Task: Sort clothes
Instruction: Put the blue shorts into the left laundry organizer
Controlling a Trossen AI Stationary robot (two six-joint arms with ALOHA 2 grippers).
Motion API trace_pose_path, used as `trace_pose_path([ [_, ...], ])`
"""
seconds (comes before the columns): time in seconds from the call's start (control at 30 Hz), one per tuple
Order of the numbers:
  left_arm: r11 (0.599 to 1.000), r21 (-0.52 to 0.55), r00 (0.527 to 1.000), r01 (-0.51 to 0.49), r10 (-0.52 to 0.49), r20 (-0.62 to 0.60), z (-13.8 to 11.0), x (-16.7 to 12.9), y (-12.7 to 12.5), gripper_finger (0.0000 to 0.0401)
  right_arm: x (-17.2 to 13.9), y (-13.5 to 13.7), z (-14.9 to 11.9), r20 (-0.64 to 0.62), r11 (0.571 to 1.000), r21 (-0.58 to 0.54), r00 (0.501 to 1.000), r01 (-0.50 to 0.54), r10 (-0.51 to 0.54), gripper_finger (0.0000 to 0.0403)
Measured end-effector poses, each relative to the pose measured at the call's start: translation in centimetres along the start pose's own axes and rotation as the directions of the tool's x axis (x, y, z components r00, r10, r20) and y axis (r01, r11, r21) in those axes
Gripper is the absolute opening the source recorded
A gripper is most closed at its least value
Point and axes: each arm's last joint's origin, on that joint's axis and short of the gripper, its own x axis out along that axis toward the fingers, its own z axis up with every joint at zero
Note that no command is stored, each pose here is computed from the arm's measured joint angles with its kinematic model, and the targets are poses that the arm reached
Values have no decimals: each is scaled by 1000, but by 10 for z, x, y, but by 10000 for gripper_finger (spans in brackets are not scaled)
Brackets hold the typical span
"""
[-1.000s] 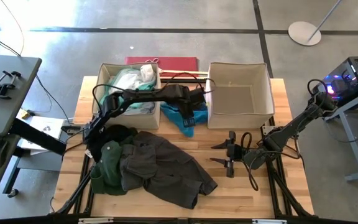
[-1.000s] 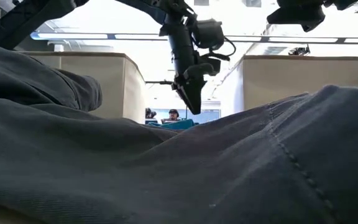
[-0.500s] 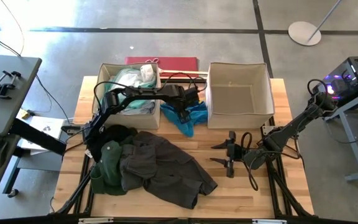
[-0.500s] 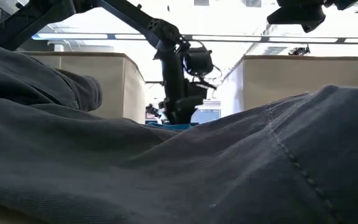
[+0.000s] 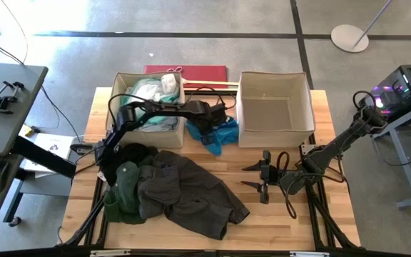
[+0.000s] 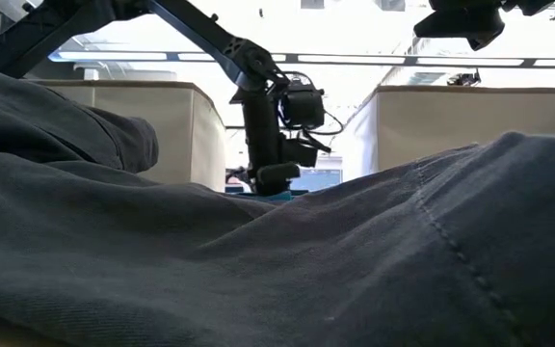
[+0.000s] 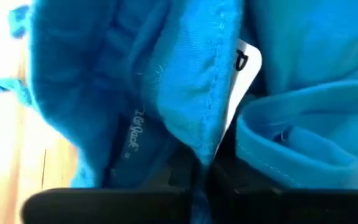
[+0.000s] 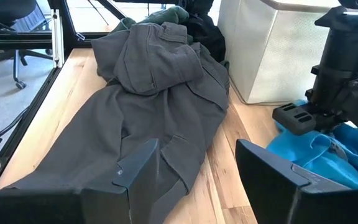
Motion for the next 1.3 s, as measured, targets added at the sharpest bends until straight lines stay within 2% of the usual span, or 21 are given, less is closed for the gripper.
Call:
trace_pose_path([
  [0.13, 998, 40, 997, -56, 54, 48, 9, -20, -4, 11, 0, 0, 0, 0, 1000, 0, 1000, 0, 0, 201],
  [0.3, 992, 34, 973, -123, 114, 202, 23, -81, -10, 3, 0, 0, 0, 0, 1000, 1, 1000, 0, 0, 201],
  [0.43, 978, 19, 927, -206, 189, 324, 22, -138, -22, 2, 0, 0, 0, -1, 1000, 4, 1000, 1, -1, 201],
  [0.6, 943, -9, 822, -333, 294, 487, 2, -221, -42, 1, 0, 0, 0, -2, 1000, 3, 1000, 1, -1, 201],
  [0.73, 885, -99, 707, -454, 426, 565, -28, -279, -55, 1, 0, 0, 0, -4, 1000, 1, 1000, 1, -1, 201],
  [0.87, 795, -229, 602, -562, 583, 546, -63, -321, -50, 1, 0, 0, -1, -6, 1000, -2, 1000, 3, -3, 201],
  [0.93, 760, -284, 580, -585, 637, 508, -79, -331, -43, 1, 0, 0, -1, -7, 1000, -2, 1000, 3, -3, 201],
  [1.0, 738, -339, 579, -584, 671, 463, -95, -339, -33, 1, 0, 0, -1, -8, 1000, -3, 1000, 3, -3, 201],
  [1.1, 705, -421, 604, -571, 708, 366, -118, -343, -14, 1, 0, 0, -1, -10, 1000, -5, 1000, 3, -3, 201],
  [1.3, 634, -520, 719, -572, 693, 54, -151, -324, 25, 1, 0, 0, -1, -11, 1000, -6, 1000, 4, -4, 201],
])
